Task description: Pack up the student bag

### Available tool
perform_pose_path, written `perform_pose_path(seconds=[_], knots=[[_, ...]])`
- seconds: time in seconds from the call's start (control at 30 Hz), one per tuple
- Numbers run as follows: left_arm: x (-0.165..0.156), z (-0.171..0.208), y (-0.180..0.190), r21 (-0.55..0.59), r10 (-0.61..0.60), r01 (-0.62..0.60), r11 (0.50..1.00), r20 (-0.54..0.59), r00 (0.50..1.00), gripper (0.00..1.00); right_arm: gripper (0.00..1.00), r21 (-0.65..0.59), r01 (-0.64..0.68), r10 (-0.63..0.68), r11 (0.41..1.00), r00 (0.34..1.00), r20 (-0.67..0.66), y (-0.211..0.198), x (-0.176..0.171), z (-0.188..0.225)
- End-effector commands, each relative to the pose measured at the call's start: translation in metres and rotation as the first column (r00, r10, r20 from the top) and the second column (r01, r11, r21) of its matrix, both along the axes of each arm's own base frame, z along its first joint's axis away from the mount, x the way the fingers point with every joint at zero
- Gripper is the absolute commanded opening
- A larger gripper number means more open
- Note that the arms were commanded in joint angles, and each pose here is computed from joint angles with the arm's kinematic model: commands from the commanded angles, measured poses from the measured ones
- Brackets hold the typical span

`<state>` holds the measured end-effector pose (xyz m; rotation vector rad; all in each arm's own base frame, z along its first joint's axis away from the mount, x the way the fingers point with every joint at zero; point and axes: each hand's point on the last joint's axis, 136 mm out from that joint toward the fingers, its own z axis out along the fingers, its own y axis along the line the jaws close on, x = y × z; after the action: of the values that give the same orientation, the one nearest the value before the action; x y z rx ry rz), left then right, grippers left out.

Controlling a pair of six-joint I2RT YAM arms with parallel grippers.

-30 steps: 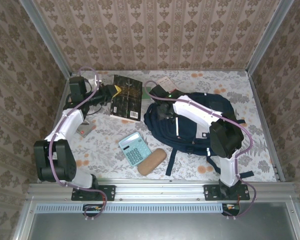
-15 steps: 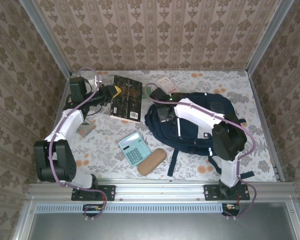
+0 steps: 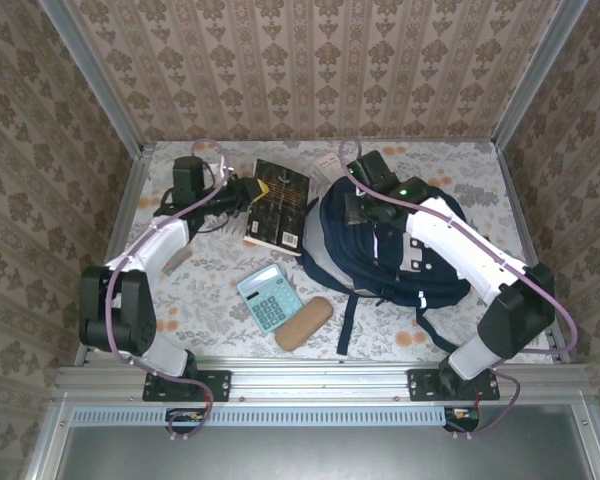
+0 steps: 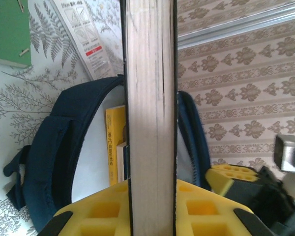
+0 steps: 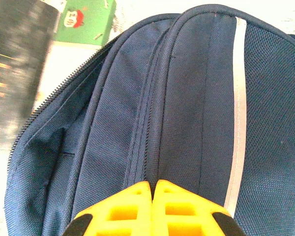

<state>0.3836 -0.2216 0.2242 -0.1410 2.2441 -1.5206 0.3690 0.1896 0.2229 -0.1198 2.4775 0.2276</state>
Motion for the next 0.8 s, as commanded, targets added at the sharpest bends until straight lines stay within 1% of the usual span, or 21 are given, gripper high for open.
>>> perform_pose_path(seconds=[0.0, 0.2, 0.27, 0.33, 0.43, 0.6, 0.77], knots=[[0.009, 0.006, -0.023, -0.033, 0.007, -0.005, 0.999, 0.039, 0.999, 0.0, 0.0, 0.19, -0.108, 0.079, 0.976, 0.986, 0.149, 0.021, 0.005, 0.057], [0.008, -0.021, -0.067, -0.025, 0.019, -0.02, 0.999, -0.031, 0.999, 0.0, 0.0, 0.267, -0.065, 0.022, 0.962, 0.986, 0.164, 0.006, 0.012, 0.072], [0.005, -0.03, -0.083, -0.034, 0.011, -0.012, 0.999, -0.055, 0.998, 0.0, 0.0, 0.288, -0.042, -0.009, 0.957, 0.985, 0.172, 0.001, 0.015, 0.075], [-0.005, -0.035, -0.104, -0.04, -0.026, 0.023, 0.999, -0.074, 0.997, 0.0, 0.0, 0.309, -0.023, -0.031, 0.951, 0.985, 0.17, -0.003, 0.017, 0.076], [-0.008, -0.039, -0.124, -0.047, -0.012, 0.009, 0.999, -0.064, 0.998, 0.0, 0.0, 0.344, -0.017, -0.046, 0.939, 0.983, 0.175, -0.003, 0.021, 0.079], [-0.01, -0.042, -0.158, -0.103, -0.038, 0.031, 0.994, -0.074, 0.997, 0.0, 0.0, 0.369, -0.008, -0.055, 0.929, 0.986, 0.159, -0.002, 0.023, 0.076], [-0.005, -0.061, -0.18, -0.098, 0.007, -0.016, 0.995, -0.083, 0.997, 0.0, 0.0, 0.394, -0.011, -0.053, 0.919, 0.987, 0.151, 0.002, 0.024, 0.074]])
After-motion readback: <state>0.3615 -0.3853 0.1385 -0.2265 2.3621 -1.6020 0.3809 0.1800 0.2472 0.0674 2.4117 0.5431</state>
